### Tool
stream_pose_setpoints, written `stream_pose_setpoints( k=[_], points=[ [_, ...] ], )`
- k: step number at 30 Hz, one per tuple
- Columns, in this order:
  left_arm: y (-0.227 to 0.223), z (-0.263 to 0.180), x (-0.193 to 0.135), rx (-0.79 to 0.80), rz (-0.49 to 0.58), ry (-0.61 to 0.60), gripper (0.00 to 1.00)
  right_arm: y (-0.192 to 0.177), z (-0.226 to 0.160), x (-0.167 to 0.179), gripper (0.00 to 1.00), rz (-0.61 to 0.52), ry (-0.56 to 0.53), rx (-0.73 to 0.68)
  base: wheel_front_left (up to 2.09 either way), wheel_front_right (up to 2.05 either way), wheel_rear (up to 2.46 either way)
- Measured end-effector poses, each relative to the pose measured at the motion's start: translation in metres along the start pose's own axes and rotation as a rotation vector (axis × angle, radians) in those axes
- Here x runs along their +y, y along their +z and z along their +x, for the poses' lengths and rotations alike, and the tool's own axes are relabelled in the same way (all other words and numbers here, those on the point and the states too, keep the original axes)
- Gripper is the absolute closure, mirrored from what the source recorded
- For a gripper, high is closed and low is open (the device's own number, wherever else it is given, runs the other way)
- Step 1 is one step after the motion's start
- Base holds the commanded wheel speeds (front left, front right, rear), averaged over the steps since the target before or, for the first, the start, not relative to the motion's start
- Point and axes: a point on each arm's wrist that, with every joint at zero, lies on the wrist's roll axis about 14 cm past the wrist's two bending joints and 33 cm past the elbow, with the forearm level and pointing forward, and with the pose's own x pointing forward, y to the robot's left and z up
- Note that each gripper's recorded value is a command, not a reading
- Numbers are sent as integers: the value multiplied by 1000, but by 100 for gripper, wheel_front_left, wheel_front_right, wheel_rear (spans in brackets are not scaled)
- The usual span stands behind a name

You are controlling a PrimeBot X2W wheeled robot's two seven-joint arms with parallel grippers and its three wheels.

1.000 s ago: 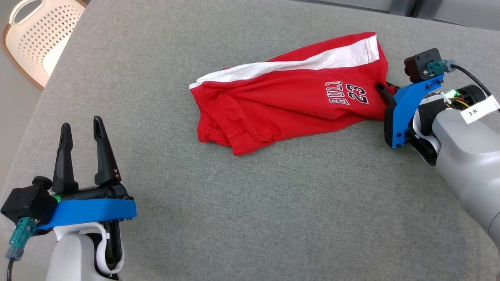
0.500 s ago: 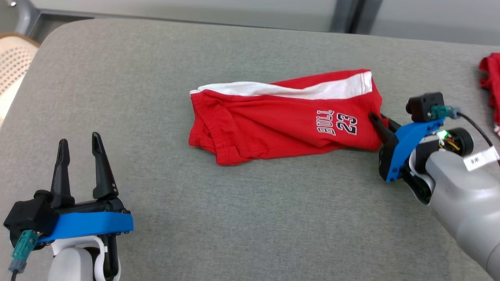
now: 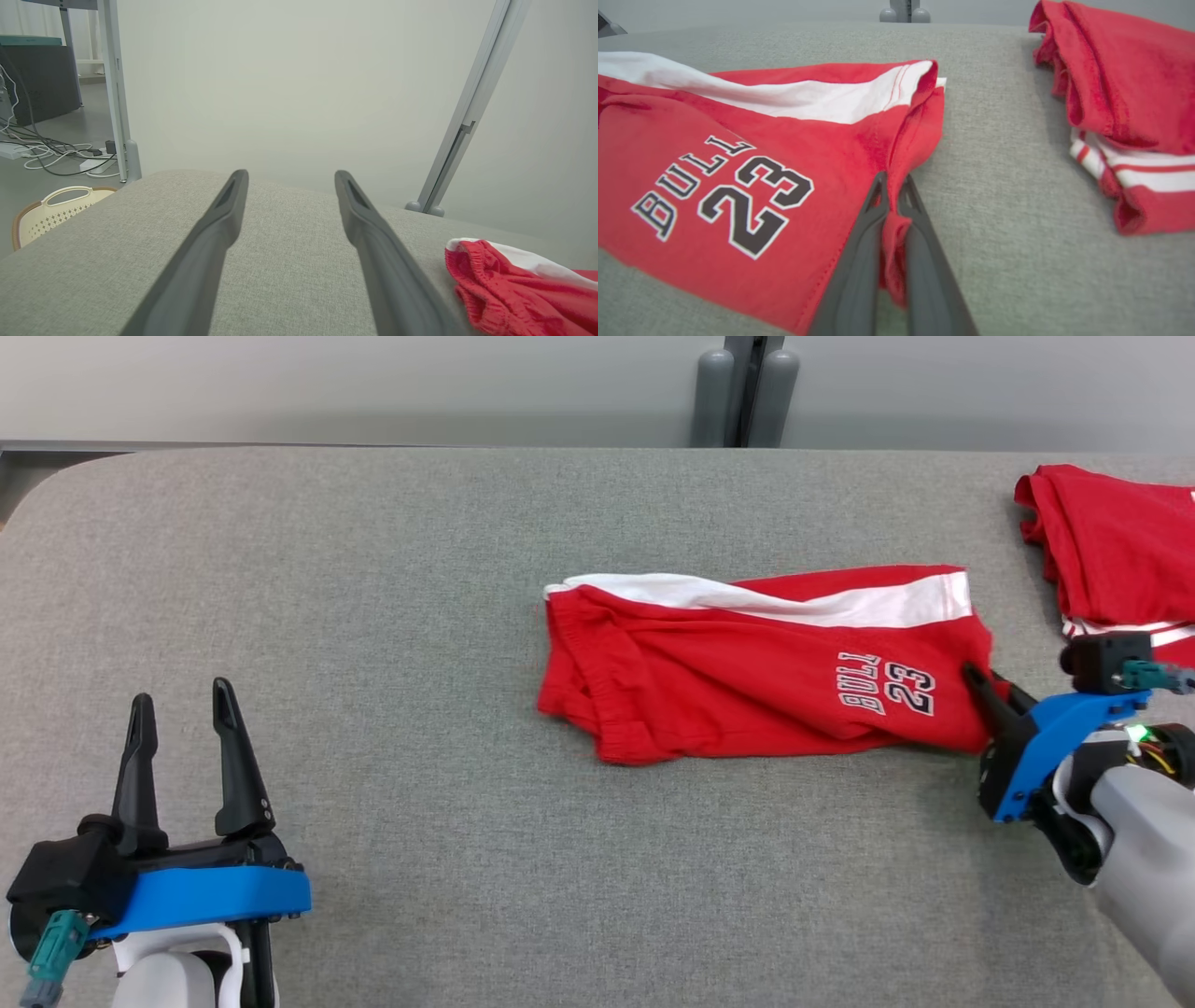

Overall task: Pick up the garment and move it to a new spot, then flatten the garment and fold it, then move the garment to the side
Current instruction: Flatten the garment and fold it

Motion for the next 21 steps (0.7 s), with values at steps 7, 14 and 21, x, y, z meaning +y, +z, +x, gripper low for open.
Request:
stream_pose_setpoints(
  k=[7, 14, 21],
  points=[
    [-2, -1, -3, 7, 13, -13, 0, 5, -10, -29, 100, 25, -72, -21, 0, 0, 0],
    [-2, -2, -1, 11, 27, -14, 0, 4, -11, -29, 100, 43, -80, -31, 0, 0, 0],
    [0, -3, -1, 5, 32, -15, 0, 22, -8, -14, 100, 57, -43, -88, 0, 0, 0]
  ],
)
